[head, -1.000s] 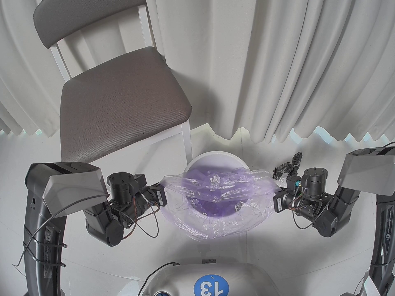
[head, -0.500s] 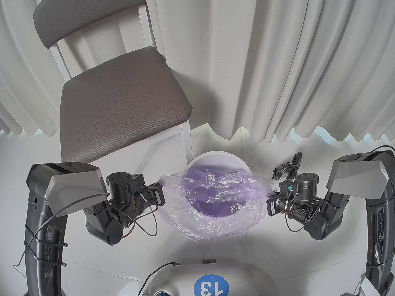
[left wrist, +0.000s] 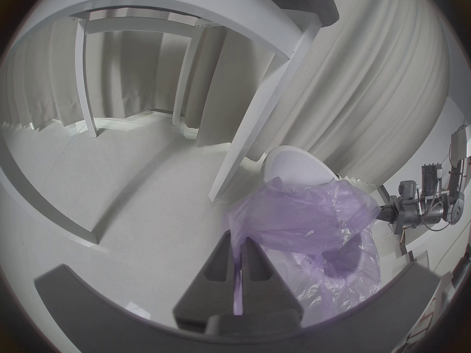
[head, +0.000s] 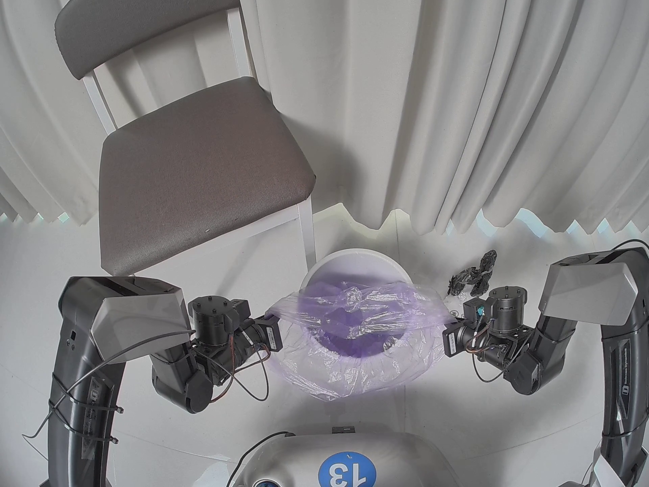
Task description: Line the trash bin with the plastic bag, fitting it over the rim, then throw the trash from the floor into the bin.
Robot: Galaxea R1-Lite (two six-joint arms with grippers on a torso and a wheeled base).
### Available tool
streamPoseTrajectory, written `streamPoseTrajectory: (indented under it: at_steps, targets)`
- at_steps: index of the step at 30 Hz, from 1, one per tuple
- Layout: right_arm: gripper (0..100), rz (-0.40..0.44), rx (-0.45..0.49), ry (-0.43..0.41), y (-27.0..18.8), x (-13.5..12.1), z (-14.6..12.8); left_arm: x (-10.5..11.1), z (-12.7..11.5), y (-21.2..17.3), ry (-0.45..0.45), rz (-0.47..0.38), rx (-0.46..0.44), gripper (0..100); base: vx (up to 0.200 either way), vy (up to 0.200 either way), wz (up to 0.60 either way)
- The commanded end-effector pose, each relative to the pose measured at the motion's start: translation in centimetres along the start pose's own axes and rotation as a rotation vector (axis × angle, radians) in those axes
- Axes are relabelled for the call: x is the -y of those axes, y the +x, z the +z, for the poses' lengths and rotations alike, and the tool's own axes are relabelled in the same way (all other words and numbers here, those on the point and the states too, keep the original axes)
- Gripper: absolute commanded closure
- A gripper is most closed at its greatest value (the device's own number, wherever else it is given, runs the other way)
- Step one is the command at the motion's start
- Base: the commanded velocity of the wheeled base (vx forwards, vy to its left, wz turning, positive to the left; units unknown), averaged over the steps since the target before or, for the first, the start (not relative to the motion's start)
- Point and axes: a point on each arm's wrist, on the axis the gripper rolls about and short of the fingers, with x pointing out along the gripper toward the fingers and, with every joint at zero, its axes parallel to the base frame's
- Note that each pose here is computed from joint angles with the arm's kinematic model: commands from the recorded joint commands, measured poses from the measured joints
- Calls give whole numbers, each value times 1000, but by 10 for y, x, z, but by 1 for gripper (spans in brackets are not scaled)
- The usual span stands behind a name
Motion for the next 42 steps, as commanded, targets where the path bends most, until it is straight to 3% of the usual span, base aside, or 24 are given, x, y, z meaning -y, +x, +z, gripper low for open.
streamPoseTrajectory:
  at_steps: [1,9,10,19,24,32,38,42]
  targets:
    - [100,-3,-13,1,-1,1,-4,0,-4,1,0,0,-10,100,0,0,0]
    - [100,-11,-26,-1,-3,5,-6,6,-11,3,4,-14,-27,100,0,0,0]
    - [0,-11,-30,-3,-3,5,-6,6,-11,3,5,-14,-27,100,0,0,0]
    - [0,-9,-22,-6,-26,6,3,7,-12,3,7,-16,-31,100,0,0,0]
    - [0,-9,37,-25,-50,8,29,9,-13,2,10,-21,-35,100,0,0,0]
    - [0,9,1,-60,-76,8,72,12,-15,2,14,-24,-41,100,0,0,0]
    - [0,79,38,-107,-85,-19,115,13,-17,1,16,-18,-47,100,0,0,0]
    - [0,112,66,-129,-90,-32,122,13,-17,1,16,-15,-48,100,0,0,0]
